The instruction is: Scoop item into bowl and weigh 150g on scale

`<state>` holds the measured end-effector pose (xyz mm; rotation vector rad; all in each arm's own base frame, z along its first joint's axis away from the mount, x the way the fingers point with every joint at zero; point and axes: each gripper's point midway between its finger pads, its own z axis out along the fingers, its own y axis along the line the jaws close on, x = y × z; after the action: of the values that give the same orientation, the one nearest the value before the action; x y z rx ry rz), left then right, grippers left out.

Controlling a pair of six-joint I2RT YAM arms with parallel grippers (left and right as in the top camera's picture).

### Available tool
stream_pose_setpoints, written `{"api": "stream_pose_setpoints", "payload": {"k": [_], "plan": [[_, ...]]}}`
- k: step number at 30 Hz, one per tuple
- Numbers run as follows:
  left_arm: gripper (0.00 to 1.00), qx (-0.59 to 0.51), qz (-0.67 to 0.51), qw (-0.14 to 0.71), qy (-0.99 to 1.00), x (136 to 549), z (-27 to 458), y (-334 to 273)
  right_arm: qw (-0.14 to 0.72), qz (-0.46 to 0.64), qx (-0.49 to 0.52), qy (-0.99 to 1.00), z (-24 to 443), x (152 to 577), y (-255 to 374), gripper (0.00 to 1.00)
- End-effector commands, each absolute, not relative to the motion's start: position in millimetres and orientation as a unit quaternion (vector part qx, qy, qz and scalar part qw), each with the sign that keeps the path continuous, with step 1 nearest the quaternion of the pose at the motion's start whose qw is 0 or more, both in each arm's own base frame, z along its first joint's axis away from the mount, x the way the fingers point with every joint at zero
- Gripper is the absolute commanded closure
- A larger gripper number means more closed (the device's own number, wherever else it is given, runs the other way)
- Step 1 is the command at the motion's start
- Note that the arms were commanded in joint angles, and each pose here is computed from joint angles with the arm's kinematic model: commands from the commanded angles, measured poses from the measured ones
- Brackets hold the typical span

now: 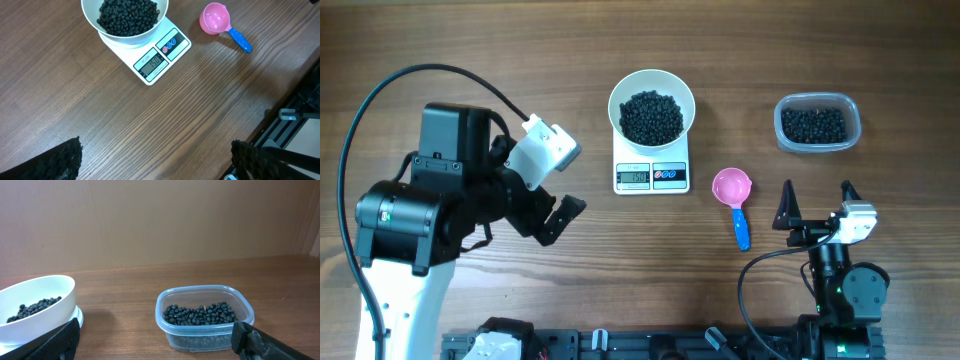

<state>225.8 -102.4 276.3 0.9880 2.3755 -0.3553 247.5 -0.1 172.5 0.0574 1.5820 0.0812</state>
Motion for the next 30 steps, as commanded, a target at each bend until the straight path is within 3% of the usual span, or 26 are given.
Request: {"api": "stream_pose_setpoints", "payload": {"k": [1, 10, 19, 30], "plan": [[0.0, 0.368, -0.134, 0.276, 0.878, 226.3, 280.9, -102.7, 0.707, 0.035, 0.021, 0.706, 175.6, 246.7, 0.0, 0.0], [0.0, 0.324, -0.144, 0.276, 0.893, 222.9, 284.5, -101.3, 0.707, 0.035, 0.021, 0.706, 175.6, 246.7, 0.0, 0.0], [0.0, 0.205, -0.137, 0.414, 0.876, 210.3, 318.1, -86.6, 0.707, 0.035, 0.021, 0.706, 175.6, 246.7, 0.0, 0.0], [0.0, 0.139, -0.151, 0.554, 0.807, 219.4, 275.9, -80.7, 0.707, 0.035, 0.021, 0.706, 175.6, 246.7, 0.0, 0.0]]}}
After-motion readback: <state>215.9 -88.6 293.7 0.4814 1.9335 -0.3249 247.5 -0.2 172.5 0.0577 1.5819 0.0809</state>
